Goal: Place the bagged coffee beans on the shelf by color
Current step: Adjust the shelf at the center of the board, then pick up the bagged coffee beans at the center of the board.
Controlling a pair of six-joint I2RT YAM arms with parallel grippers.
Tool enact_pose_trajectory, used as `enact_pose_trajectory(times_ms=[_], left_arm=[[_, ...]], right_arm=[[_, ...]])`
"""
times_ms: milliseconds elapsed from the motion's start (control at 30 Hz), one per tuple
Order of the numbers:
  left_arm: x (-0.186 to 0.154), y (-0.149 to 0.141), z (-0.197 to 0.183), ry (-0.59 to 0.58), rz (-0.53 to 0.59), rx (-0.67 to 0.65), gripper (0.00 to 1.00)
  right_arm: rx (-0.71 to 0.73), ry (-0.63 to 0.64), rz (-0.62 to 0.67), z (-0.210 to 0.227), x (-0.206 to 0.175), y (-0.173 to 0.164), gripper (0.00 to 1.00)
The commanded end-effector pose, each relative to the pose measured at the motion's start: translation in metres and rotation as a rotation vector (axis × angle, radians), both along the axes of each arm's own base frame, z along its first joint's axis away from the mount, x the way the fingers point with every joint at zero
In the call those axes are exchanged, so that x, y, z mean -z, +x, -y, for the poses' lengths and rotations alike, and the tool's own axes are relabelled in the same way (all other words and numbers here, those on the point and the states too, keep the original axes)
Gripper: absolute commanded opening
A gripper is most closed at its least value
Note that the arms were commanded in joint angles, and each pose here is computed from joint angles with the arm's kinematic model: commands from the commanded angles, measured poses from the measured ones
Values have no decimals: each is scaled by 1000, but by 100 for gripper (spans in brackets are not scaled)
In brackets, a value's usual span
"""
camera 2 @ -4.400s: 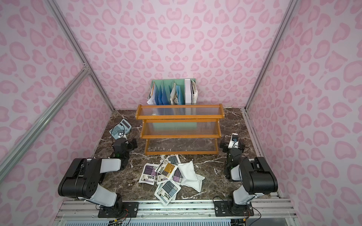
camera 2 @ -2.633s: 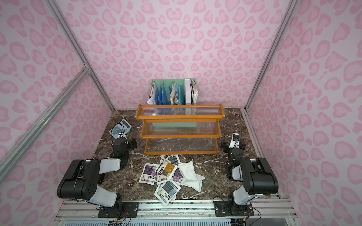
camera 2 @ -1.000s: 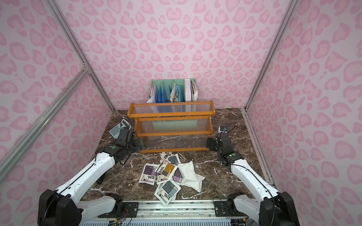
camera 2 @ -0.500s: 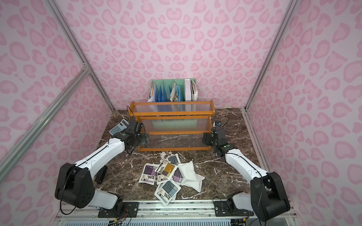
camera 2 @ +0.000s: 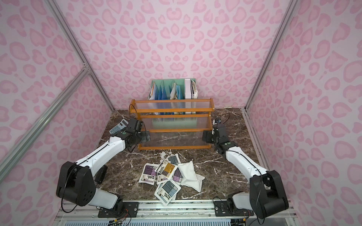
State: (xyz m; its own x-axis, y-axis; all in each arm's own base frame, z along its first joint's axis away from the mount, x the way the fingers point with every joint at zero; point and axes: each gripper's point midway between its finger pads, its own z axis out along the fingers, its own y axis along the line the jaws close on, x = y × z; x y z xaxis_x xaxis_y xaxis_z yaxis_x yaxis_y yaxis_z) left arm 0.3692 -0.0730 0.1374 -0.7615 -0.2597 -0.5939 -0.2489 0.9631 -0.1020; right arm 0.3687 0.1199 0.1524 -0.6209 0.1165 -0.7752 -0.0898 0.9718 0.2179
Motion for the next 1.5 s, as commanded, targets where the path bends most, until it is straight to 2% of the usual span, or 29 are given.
enact_pose_trajectory(times_ms=[0, 167, 267, 433, 567, 667, 800, 1000, 1233, 1467], left_arm=[[2, -17, -2, -36, -4, -28, 98], [2, -41, -3, -83, -4, -59, 98], [0, -54, 3, -101, -8, -48, 98], [9, -76, 30, -121, -57, 47, 99], [25, -94, 54, -53, -141, 167, 99], [40, -109, 61, 3, -227, 229, 99], [57, -131, 70, 5, -321, 288, 99], [70, -151, 83, -32, -386, 345, 98], [80, -151, 96, -15, -429, 396, 94], [97, -150, 97, 37, -498, 395, 69]], right_arm=[[-34, 48, -25, -9, 7, -22, 95], [-74, 44, -54, -20, 16, -50, 94], [-148, 26, -70, -38, 18, -69, 94], [-371, 35, -91, -87, 16, -108, 94], [-595, 55, -109, -131, 16, -143, 90], [-723, 90, -131, -153, 17, -164, 91], [-857, 143, -160, -169, 20, -186, 69], [-1031, 199, -258, -184, 33, -213, 53], [-1081, 209, -358, -193, 59, -215, 51], [-1021, 263, -378, -190, 73, -193, 51]])
